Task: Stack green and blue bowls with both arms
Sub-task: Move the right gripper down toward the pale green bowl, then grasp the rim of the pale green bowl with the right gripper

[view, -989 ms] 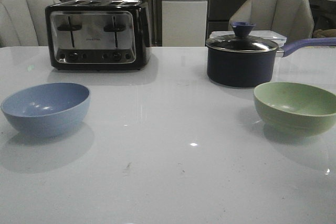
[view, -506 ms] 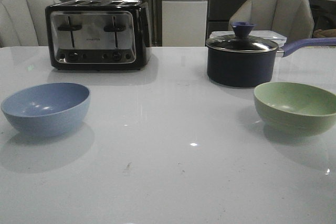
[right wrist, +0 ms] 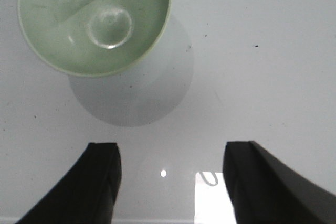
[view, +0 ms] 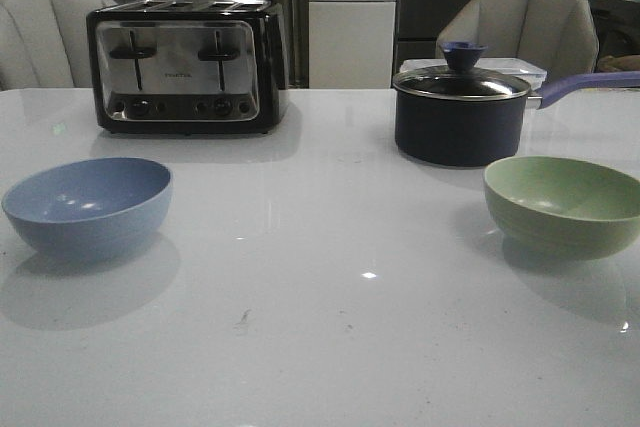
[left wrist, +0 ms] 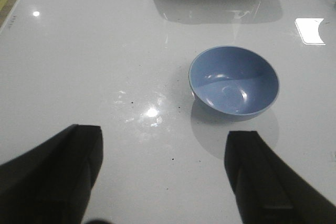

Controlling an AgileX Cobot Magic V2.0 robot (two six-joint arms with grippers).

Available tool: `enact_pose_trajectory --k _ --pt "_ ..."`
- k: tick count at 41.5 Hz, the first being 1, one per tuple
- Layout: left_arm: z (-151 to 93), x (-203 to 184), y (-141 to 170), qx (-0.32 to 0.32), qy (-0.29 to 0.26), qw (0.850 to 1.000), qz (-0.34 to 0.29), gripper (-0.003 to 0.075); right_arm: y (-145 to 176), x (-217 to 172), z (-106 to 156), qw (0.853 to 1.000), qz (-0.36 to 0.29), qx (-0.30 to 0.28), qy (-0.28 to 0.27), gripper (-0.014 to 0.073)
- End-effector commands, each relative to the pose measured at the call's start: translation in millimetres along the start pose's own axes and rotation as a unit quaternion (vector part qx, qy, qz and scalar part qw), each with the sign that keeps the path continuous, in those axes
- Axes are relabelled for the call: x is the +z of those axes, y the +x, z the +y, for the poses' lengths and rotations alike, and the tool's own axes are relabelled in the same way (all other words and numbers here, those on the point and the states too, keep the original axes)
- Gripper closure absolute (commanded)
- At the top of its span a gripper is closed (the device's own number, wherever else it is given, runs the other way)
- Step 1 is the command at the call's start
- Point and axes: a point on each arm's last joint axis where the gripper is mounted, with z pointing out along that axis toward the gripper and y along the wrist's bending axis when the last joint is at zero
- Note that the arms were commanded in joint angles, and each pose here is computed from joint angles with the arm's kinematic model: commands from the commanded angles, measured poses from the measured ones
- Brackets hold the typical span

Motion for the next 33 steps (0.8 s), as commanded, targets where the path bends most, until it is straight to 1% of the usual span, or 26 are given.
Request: enact_pose_trajectory --k 1,5,8,13,23,25,28,33 --pt "-0.7 -3.4 -13.5 -0.002 0.004 0.999 -0.043 0.0171 -29.2 4.4 -2.5 0.999 -0.028 0.015 -0.009 0.0066" --pt "-0.7 -3.4 -13.5 -0.002 0.004 0.999 -0.043 0.0171 -46.9 25.3 -7.4 0.999 0.003 0.030 -0.023 0.0066" --pt "-0.7 -3.4 -13.5 -0.002 0.004 0.999 -0.043 0.0171 -57.8 41.3 -9.6 0.998 0.024 0.039 -0.046 0.0066" --pt "-1.0 -3.4 -13.5 -0.004 0.006 0.999 -0.042 0.0171 -73.7 66.8 -9.3 0.995 0.040 0.044 -0.085 0.0066" --pt "-1.0 -3.4 -13.5 -0.004 0.006 0.999 -0.042 0.0171 -94.0 112.0 -14.9 0.994 0.047 0.051 -0.083 0.0069" --pt "-1.0 -3.4 -13.5 -0.004 0.006 0.999 -0.042 0.0171 -95.8 117.9 -15.8 0.994 0.049 0.052 -0.082 0.0083" --pt "-1.0 -3.4 -13.5 -0.004 0.006 0.999 -0.042 0.0171 -98.3 126.4 -16.4 0.994 0.055 0.052 -0.082 0.0128" --pt "-1.0 -3.4 -13.5 -0.004 0.006 0.999 -0.042 0.0171 -101.1 135.4 -17.2 0.993 0.064 0.052 -0.083 0.0232"
